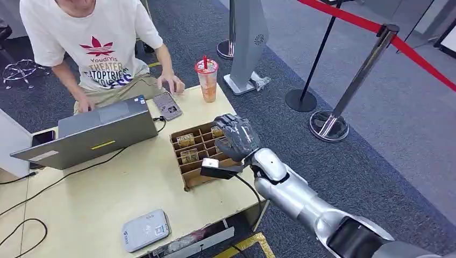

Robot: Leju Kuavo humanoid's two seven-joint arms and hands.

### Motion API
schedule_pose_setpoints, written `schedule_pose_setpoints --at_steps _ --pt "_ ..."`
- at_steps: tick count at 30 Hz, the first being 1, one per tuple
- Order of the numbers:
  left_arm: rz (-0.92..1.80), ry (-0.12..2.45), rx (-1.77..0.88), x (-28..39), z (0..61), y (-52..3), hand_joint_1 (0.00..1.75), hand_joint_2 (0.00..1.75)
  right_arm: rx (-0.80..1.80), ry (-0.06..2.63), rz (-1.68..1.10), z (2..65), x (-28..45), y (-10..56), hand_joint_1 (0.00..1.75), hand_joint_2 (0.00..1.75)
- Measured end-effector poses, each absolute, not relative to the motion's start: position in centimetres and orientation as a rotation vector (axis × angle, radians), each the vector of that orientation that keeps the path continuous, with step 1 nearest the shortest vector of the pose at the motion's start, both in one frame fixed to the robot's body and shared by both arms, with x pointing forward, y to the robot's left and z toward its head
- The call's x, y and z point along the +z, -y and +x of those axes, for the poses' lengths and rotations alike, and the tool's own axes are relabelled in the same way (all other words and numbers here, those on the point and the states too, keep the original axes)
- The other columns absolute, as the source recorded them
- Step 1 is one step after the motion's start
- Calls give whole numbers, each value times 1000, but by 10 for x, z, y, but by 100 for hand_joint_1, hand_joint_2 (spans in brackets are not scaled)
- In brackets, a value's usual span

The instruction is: Pass the card to the sensor for recognition and then transmit it.

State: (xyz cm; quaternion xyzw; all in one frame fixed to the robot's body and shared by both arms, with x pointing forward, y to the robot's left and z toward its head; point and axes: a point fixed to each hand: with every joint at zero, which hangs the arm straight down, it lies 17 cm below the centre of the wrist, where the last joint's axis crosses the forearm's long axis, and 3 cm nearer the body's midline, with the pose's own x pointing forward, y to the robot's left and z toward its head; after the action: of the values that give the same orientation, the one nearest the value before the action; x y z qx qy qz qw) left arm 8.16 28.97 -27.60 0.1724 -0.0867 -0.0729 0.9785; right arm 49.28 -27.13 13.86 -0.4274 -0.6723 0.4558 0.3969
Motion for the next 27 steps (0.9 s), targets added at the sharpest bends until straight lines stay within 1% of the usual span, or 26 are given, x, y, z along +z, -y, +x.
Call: schedule_pose_setpoints --at_steps 8,10,11,12,13,17,18,19,20,22,25,27 --pt "348 172 -135 -276 81 -290 0 0 1168 1677 -1069 493 129 273 80 175" --pt "348 171 -132 -276 81 -290 0 0 1172 1668 -1064 493 126 274 106 175" --pt "348 171 -132 -276 80 -290 0 0 1174 1665 -1062 493 125 274 106 175" --pt "348 171 -131 -276 80 -291 0 0 1176 1661 -1059 493 123 274 129 175" --pt "348 171 -131 -276 80 -291 0 0 1179 1658 -1058 493 122 274 117 175" --pt "350 171 -130 -276 80 -291 0 0 1185 1643 -1054 493 116 277 112 175" --pt "351 171 -130 -276 80 -291 0 0 1186 1641 -1053 493 115 277 108 175" --pt "350 171 -130 -276 80 -291 0 0 1187 1638 -1052 493 113 278 96 175" --pt "350 171 -130 -276 80 -291 0 0 1187 1635 -1052 493 113 278 96 175" --pt "350 171 -131 -276 81 -291 0 0 1186 1631 -1049 493 111 279 101 175" --pt "351 172 -135 -276 81 -291 0 0 1185 1625 -1049 493 109 281 94 175" --pt "350 172 -137 -276 81 -291 0 0 1184 1620 -1049 493 107 282 93 175"
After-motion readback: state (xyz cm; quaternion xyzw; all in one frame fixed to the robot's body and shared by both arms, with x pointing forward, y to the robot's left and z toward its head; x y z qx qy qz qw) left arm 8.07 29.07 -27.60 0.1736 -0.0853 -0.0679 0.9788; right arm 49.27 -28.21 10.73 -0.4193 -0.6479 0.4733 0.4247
